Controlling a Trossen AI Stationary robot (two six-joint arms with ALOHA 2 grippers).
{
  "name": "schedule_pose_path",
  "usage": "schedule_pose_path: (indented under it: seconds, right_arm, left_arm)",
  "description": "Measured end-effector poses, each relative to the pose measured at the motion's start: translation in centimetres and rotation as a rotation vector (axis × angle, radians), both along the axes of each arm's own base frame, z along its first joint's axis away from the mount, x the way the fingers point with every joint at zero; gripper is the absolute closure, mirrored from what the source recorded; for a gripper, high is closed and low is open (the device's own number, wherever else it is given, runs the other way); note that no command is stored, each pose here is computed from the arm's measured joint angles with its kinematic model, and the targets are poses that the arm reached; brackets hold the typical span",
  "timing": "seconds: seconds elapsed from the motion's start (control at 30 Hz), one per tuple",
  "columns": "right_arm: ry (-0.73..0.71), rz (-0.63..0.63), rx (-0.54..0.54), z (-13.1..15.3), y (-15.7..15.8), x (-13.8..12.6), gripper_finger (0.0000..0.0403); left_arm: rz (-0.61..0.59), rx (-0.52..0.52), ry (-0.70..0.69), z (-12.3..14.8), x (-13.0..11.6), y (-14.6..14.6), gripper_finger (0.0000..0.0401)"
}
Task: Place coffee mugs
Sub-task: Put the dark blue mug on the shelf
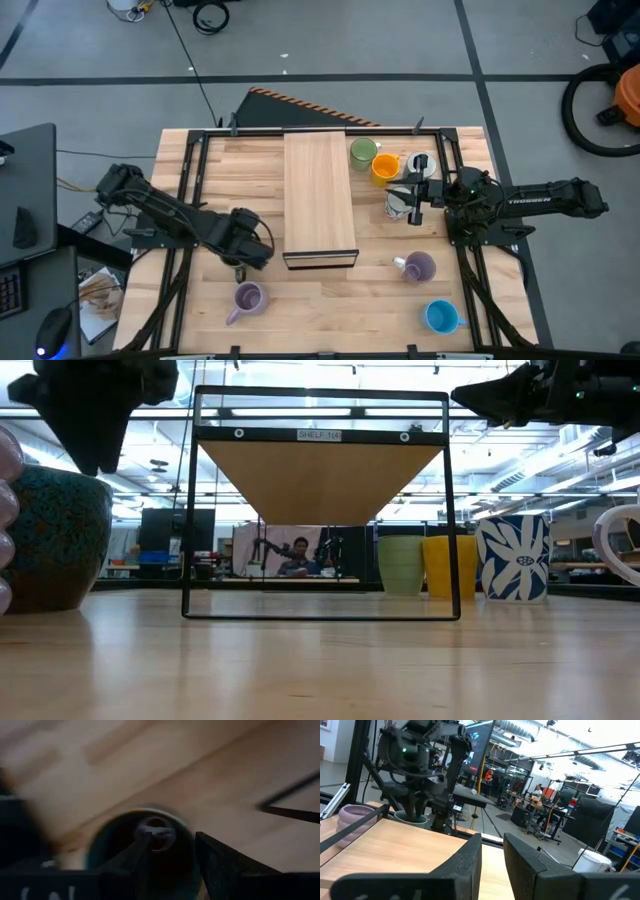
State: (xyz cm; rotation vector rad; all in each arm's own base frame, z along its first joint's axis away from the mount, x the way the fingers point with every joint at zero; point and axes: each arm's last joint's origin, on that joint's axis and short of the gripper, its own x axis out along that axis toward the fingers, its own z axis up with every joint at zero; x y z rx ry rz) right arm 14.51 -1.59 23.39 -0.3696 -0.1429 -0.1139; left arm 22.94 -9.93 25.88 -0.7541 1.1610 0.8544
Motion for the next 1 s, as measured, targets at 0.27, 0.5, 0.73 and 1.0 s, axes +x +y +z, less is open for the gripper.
schedule_pose_path:
  seconds: [0.27,0.5,0.73,1.0]
  right_arm:
    - [-0.005,0.0,0.0,0.0,0.0,0.0,0.0316]
    - [0.006,0.001,0.001,-0.1,0.0,0.0,0.0316]
    - [0.004,0.0,0.001,-0.1,0.0,0.0,0.0316]
    - [0.002,0.0,0.001,0.0,0.0,0.0,0.0316]
  left_arm:
    - [0.075,-0.094,-0.057,0.6,0.4,1.0,0.0246]
    - [0.154,-0.171,0.02,-1.1,1.7,0.9,0.0246]
    - [0.176,-0.135,0.105,-2.4,2.1,0.7,0.0255]
    - [0.138,-0.11,0.128,-2.8,2.3,1.0,0.0325]
